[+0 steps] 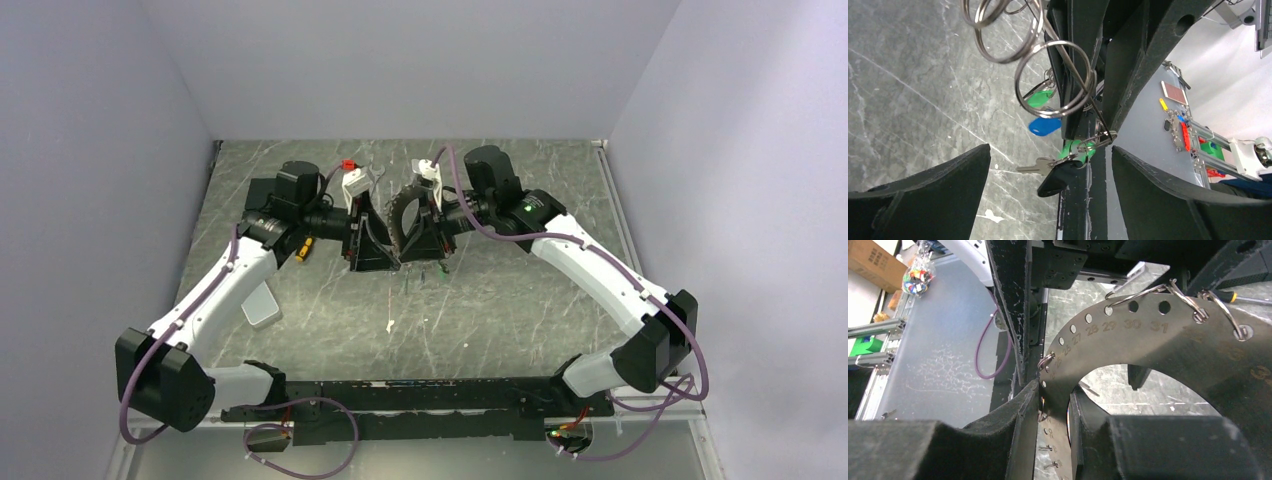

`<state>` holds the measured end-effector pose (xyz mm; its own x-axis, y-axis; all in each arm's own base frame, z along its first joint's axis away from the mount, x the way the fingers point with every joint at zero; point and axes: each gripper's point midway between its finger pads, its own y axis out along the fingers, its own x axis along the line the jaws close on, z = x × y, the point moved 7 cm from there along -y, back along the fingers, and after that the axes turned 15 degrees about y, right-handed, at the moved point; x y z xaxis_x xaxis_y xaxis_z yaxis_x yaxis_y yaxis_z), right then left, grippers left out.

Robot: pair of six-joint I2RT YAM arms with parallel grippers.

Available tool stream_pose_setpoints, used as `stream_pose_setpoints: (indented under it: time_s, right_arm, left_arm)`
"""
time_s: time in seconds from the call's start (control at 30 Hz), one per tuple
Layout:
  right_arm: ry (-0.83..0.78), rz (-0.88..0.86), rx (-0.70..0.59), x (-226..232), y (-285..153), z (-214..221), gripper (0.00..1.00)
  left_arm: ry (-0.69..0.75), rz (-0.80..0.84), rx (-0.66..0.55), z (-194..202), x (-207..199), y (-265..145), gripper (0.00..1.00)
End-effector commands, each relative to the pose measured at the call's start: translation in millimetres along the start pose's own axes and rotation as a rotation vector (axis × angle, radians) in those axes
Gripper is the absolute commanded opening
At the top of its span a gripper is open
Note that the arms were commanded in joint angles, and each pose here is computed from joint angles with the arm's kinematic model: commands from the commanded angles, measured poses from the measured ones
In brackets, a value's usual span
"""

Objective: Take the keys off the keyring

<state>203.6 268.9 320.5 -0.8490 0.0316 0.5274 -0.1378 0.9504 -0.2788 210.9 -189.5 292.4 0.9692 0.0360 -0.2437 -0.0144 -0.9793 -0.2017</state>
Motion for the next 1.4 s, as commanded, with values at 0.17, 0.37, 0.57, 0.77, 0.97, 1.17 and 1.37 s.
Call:
stream_pose_setpoints:
  time_s: [0.17, 0.37, 0.57, 0.77, 0.97, 1.17, 1.37]
  right_arm:
    - [-0.082, -0.071, -0.024, 17, -4, -12, 0.0]
    - [-0.086, -0.068, -0.035, 18, -9, -15, 0.0]
    - [-0.078, -0.069, -0.033, 17, -10, -11, 0.0]
    - [-0.068, -0.062, -0.034, 15, -15, -9, 0.0]
    - [-0.03, -0.032, -0.042, 1, -21, -3, 0.0]
    - [0.035, -0.02, -0.031, -12, -16, 5, 0.0]
    - [0.034, -0.035, -0.053, -9, -16, 0, 0.0]
  left_arm:
    - [0.006, 0.128, -0.067, -6, -5, 11, 0.71]
    - [0.006, 0.16, -0.053, -2, -14, 8, 0.42]
    - [0.018, 0.159, -0.05, -5, -21, 3, 0.08]
    - [0.019, 0.123, -0.02, -4, -22, -1, 0.0]
    - [0.026, 0.071, 0.031, 0, -21, -5, 0.0]
    - [-0.001, 0.1, 0.035, -6, -21, -5, 0.0]
    - [0.003, 0.101, 0.05, -5, -15, -3, 0.0]
